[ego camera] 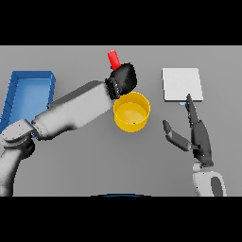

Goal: Pick up the red beaker and tilt it to pour out 1 green nut into yellow bowl. Pick up the yellow bowl and place it on the metallic measuring scale.

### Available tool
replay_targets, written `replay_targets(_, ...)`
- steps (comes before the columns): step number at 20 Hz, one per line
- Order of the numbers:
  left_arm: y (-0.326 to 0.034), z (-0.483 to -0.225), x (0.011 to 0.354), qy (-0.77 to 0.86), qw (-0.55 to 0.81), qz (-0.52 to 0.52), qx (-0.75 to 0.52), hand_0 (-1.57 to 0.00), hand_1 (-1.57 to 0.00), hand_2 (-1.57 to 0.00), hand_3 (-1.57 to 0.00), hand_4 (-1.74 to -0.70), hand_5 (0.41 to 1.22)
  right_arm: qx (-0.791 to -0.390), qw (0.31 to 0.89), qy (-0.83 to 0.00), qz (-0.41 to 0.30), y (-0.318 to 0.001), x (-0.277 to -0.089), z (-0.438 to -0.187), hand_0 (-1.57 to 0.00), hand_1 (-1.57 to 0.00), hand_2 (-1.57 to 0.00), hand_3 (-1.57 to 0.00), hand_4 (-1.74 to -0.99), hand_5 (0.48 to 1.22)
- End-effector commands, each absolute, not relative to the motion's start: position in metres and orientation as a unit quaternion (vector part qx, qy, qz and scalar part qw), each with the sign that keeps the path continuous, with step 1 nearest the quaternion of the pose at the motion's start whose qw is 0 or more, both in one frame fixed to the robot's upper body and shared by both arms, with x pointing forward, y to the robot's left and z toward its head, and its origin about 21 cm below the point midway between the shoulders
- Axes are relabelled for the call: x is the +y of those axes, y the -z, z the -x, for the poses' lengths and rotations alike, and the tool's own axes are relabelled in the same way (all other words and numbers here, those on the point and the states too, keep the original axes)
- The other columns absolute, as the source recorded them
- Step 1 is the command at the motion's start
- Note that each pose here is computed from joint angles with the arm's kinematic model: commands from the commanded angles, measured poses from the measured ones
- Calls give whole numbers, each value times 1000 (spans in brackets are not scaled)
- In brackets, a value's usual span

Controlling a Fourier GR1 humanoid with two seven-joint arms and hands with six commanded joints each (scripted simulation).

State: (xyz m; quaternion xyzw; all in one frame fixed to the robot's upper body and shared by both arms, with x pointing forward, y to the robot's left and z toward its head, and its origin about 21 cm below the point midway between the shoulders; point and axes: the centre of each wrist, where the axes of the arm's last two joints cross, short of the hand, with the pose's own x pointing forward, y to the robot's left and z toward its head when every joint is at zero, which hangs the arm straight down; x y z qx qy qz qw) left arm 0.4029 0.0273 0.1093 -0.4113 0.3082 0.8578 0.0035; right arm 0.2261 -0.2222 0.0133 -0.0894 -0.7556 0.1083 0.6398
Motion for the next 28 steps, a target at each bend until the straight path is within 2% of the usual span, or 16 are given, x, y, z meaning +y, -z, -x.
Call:
replay_targets(1,-112,-402,23,-859,22,413,303,-1571,-1571,-1571,-1571,-1735,1221,-756,639,-108,94,-13,-224,-225,1,1,1,1,-1165,626)
replay_targets(11,-115,-399,-2,-853,130,443,244,-1571,-1571,-1571,-1571,-1720,1221,-757,636,-110,101,-12,-226,-225,1,1,1,1,-1154,635)
replay_targets(17,-198,-430,3,-817,138,510,229,-1571,-1571,-1571,-1571,-1725,1221,-764,628,-116,91,-8,-223,-223,1,1,1,1,-1154,654)
replay_targets(19,-233,-443,17,-798,110,533,257,-1571,-1571,-1571,-1179,-1731,1221,-767,624,-117,90,-10,-221,-223,1,1,1,1,-1160,660)
replay_targets(21,-273,-454,30,-769,39,570,286,-1571,-1571,-1571,-1320,-1727,1221,-762,630,-119,92,-11,-220,-228,1,1,1,1,-1161,661)
replay_targets(23,-304,-465,53,-735,-55,584,340,-1571,-1571,-1571,-1410,-1729,1221,-765,629,-113,82,-12,-221,-228,1,1,1,1,-1156,658)
replay_targets(25,-327,-475,86,-684,-184,569,417,-1571,-1571,-1571,-1468,-1734,1221,-762,628,-120,102,-12,-218,-231,1,1,1,1,-1146,641)
replay_targets(28,-342,-485,145,-577,-356,536,503,-1571,-1571,-1571,-1402,-1737,1221,-763,624,-131,107,-11,-217,-233,1,1,1,1,-1142,630)
